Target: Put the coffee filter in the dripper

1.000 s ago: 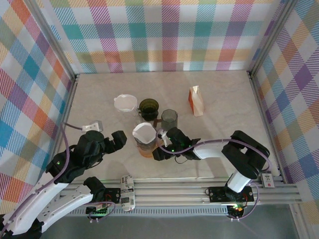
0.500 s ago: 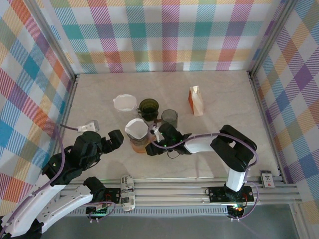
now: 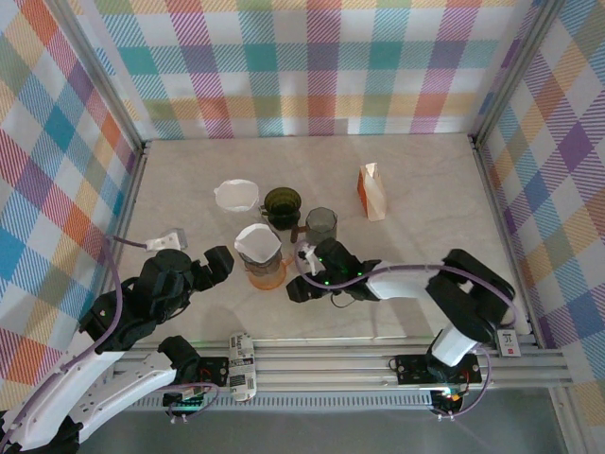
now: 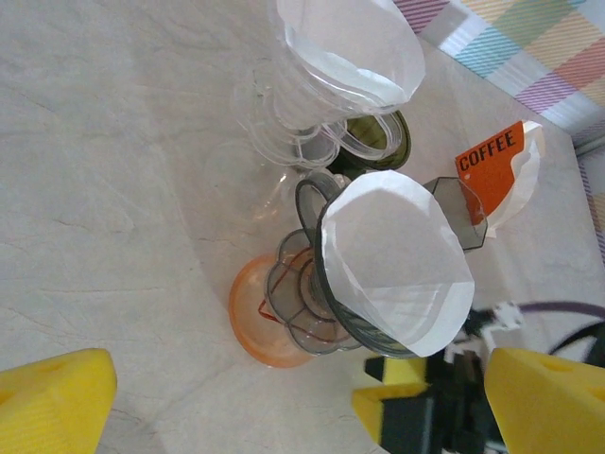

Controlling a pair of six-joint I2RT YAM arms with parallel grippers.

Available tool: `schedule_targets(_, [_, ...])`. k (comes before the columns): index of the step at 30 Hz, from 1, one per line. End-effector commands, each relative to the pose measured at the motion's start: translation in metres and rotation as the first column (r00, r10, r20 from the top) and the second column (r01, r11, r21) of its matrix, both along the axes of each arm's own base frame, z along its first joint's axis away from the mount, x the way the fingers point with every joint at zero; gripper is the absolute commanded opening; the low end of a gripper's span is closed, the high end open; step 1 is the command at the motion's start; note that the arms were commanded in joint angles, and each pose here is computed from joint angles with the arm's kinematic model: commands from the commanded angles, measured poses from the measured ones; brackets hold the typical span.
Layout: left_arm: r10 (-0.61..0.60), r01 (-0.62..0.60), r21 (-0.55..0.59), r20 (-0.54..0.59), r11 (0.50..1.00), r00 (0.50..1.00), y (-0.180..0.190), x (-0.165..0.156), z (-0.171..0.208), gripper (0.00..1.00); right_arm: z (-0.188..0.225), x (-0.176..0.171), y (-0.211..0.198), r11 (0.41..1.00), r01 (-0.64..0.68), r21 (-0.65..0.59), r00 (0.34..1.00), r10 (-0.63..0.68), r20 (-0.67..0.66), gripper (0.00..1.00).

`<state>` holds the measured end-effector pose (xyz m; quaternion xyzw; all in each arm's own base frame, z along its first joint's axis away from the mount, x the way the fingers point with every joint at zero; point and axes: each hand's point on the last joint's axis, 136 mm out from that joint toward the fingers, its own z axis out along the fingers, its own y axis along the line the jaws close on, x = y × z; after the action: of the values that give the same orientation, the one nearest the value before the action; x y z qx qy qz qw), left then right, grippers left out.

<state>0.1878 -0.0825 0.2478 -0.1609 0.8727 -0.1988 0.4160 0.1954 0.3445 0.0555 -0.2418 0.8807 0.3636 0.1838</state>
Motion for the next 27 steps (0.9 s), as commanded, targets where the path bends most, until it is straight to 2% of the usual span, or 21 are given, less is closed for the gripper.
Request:
schedule_targets(1, [0.038, -0.038, 0.000, 0.038, 0.999, 0.999, 0.004, 0.008, 0.012, 1.00, 0.016, -0.006, -0.020, 0.999, 0.041, -0.020, 0.999, -0.041, 0.026, 0.66])
schedule_targets(7, [0.027, -0.027, 0.011, 0.023, 1.000, 0.999, -0.003, 0.013, 0.006, 1.00, 0.059, 0.002, -0.050, 0.989, 0.125, -0.082, 0.986, -0.114, 0.123, 0.71])
schedule_targets(12, [0.017, -0.017, 0.011, 0.009, 1.000, 1.000, -0.008, 0.016, 0.000, 1.00, 0.096, 0.037, -0.075, 0.964, 0.237, -0.123, 0.962, -0.215, 0.171, 0.73])
schedule_targets(19, [0.016, -0.016, 0.004, -0.009, 1.000, 1.000, -0.006, 0.011, -0.005, 1.00, 0.097, 0.107, -0.102, 0.887, 0.428, -0.175, 0.900, -0.400, 0.172, 0.75])
schedule_targets(22, [0.024, -0.024, -0.007, -0.007, 1.000, 1.000, -0.003, 0.008, -0.008, 1.00, 0.091, 0.135, -0.103, 0.864, 0.474, -0.169, 0.879, -0.452, 0.155, 0.75])
schedule_targets(27, [0.026, -0.026, -0.014, -0.001, 1.000, 1.000, 0.000, 0.005, -0.007, 1.00, 0.066, 0.167, -0.107, 0.822, 0.522, -0.228, 0.853, -0.506, 0.127, 0.72])
